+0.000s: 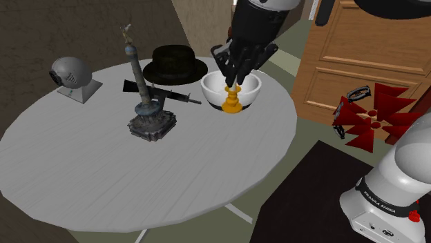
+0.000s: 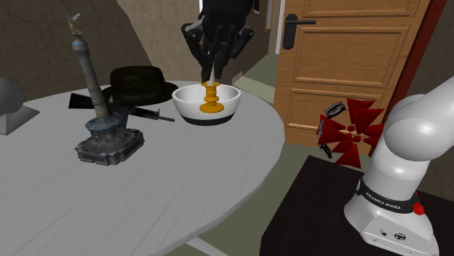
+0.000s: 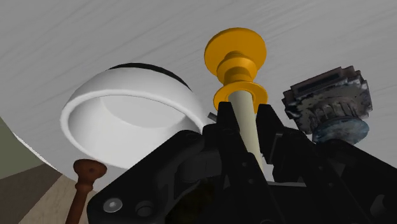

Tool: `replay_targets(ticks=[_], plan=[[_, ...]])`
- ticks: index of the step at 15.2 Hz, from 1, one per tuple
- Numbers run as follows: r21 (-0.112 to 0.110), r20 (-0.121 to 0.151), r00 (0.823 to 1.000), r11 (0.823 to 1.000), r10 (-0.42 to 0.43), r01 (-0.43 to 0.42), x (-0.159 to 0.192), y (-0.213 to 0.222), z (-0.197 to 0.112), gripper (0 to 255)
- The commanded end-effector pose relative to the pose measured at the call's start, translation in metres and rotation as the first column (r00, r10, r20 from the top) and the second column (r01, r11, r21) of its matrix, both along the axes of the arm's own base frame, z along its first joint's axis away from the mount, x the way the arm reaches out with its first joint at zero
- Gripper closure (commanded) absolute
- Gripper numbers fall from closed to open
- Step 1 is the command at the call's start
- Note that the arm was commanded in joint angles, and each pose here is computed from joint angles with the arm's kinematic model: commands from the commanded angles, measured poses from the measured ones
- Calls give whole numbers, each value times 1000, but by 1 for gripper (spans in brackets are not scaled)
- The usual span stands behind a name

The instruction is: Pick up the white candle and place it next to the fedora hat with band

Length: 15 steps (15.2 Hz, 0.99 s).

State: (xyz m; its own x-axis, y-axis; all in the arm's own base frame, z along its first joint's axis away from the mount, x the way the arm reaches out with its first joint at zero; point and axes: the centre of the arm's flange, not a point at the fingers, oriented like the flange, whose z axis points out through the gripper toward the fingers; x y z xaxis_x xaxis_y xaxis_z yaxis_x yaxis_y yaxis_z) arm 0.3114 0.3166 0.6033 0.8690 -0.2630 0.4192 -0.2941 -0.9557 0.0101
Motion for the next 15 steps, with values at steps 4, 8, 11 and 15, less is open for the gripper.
replay_targets(ticks=[4, 8, 11, 15], plan=[[0, 0, 1000, 1000, 0, 0, -2, 0, 27, 255], [0, 0, 1000, 1000, 0, 0, -2, 0, 48, 255], [0, 0, 1000, 1000, 0, 0, -2, 0, 64, 255], [0, 0, 1000, 1000, 0, 0, -2, 0, 85, 255]])
